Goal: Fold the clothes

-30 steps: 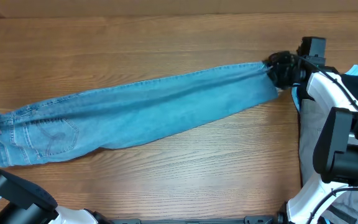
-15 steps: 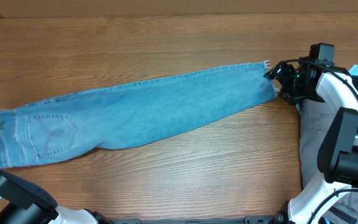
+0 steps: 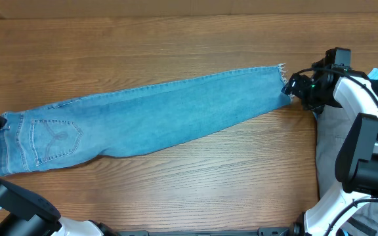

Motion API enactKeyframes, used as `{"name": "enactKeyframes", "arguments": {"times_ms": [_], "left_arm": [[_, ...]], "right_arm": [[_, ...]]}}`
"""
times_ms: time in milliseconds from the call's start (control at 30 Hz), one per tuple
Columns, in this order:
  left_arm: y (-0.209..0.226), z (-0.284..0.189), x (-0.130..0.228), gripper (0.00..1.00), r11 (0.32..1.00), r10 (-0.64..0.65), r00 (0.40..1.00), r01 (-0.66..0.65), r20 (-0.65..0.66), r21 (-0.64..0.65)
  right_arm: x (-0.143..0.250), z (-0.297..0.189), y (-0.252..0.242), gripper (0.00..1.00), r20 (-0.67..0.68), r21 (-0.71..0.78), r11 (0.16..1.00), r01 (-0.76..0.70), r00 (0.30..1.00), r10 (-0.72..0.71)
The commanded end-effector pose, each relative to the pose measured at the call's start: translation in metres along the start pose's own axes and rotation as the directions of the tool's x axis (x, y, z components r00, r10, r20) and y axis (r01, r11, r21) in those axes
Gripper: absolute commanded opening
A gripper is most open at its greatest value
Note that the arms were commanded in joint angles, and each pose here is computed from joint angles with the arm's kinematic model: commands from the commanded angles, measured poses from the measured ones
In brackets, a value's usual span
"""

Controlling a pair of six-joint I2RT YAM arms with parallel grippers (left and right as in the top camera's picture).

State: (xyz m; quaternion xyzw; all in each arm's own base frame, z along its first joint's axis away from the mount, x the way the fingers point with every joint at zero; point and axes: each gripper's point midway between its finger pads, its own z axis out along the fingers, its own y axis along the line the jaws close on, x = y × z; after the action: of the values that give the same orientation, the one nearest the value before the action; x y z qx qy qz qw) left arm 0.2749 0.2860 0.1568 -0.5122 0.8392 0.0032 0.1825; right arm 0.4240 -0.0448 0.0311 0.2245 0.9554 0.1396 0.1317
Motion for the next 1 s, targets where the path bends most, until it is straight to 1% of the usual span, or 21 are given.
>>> {"name": "enactKeyframes", "arguments": {"times_ms": [0, 100, 167, 267, 333, 500, 533, 567, 600, 633, 667, 700, 733, 767, 833, 900, 967], "left_arm": [[-0.004, 0.003, 0.007, 0.74, 0.999, 0.038, 0.999, -0.037, -0.033, 0.029], [-0.017, 0.011, 0.027, 0.74, 0.989, 0.081, 0.991, -0.068, -0.103, 0.129], [-0.022, 0.016, 0.041, 0.74, 0.983, 0.096, 0.985, -0.071, -0.147, 0.168], [-0.021, 0.022, 0.054, 0.72, 0.984, 0.097, 0.978, -0.066, -0.186, 0.167], [-0.021, 0.024, 0.059, 0.72, 0.983, 0.103, 0.974, -0.069, -0.200, 0.168], [-0.028, 0.024, 0.063, 0.72, 0.979, 0.124, 0.971, -0.087, -0.206, 0.183], [-0.029, 0.024, 0.064, 0.72, 0.979, 0.129, 0.970, -0.091, -0.207, 0.184], [-0.030, 0.024, 0.064, 0.72, 0.978, 0.134, 0.969, -0.096, -0.208, 0.185], [-0.031, 0.024, 0.065, 0.72, 0.978, 0.136, 0.968, -0.097, -0.209, 0.186], [-0.032, 0.024, 0.065, 0.72, 0.977, 0.139, 0.968, -0.100, -0.210, 0.187], [-0.033, 0.024, 0.065, 0.72, 0.977, 0.141, 0.968, -0.102, -0.209, 0.188], [-0.034, 0.024, 0.066, 0.72, 0.976, 0.144, 0.967, -0.105, -0.209, 0.189], [-0.035, 0.024, 0.066, 0.72, 0.976, 0.146, 0.967, -0.107, -0.209, 0.190], [-0.035, 0.024, 0.066, 0.72, 0.976, 0.149, 0.966, -0.109, -0.210, 0.190], [-0.036, 0.024, 0.067, 0.72, 0.974, 0.158, 0.965, -0.118, -0.209, 0.193], [-0.039, 0.024, 0.068, 0.74, 0.970, 0.175, 0.963, -0.132, -0.208, 0.202], [-0.044, 0.024, 0.070, 0.75, 0.966, 0.192, 0.960, -0.148, -0.205, 0.210]], "right_arm": [[-0.008, -0.010, 0.006, 0.88, 0.047, -0.003, 0.992, 0.129, 0.991, -0.129], [-0.011, -0.002, 0.005, 0.85, 0.053, -0.001, 0.983, 0.185, 0.981, -0.184], [-0.008, 0.010, 0.003, 0.85, 0.031, -0.014, 0.983, 0.184, 0.983, -0.183], [0.004, 0.026, 0.020, 0.85, -0.007, -0.137, 0.963, 0.233, 0.972, -0.236], [0.009, 0.034, 0.029, 0.84, -0.019, -0.190, 0.949, 0.251, 0.966, -0.259], [0.015, 0.044, 0.049, 0.79, -0.013, -0.246, 0.927, 0.285, 0.955, -0.297], [0.016, 0.044, 0.055, 0.73, -0.007, -0.267, 0.916, 0.299, 0.950, -0.312], [0.017, 0.043, 0.058, 0.62, -0.002, -0.282, 0.907, 0.313, 0.945, -0.327], [0.017, 0.043, 0.060, 0.48, -0.002, -0.287, 0.904, 0.317, 0.943, -0.332], [0.018, 0.043, 0.059, 0.32, -0.008, -0.286, 0.906, 0.311, 0.945, -0.327], [0.021, 0.043, 0.057, 0.21, -0.023, -0.285, 0.912, 0.296, 0.949, -0.315], [0.021, 0.043, 0.055, 0.17, -0.030, -0.279, 0.917, 0.285, 0.952, -0.305], [0.020, 0.041, 0.048, 0.08, -0.043, -0.252, 0.934, 0.252, 0.962, -0.271], [0.017, 0.039, 0.040, 0.04, -0.054, -0.217, 0.952, 0.214, 0.972, -0.230], [0.009, 0.029, 0.017, 0.04, -0.057, -0.127, 0.986, 0.109, 0.992, -0.117], [0.002, 0.014, -0.004, 0.04, -0.042, -0.047, 0.999, 0.020, 0.999, -0.022], [-0.004, -0.017, -0.034, 0.04, 0.004, 0.053, 0.992, -0.115, 0.993, 0.115]]}}
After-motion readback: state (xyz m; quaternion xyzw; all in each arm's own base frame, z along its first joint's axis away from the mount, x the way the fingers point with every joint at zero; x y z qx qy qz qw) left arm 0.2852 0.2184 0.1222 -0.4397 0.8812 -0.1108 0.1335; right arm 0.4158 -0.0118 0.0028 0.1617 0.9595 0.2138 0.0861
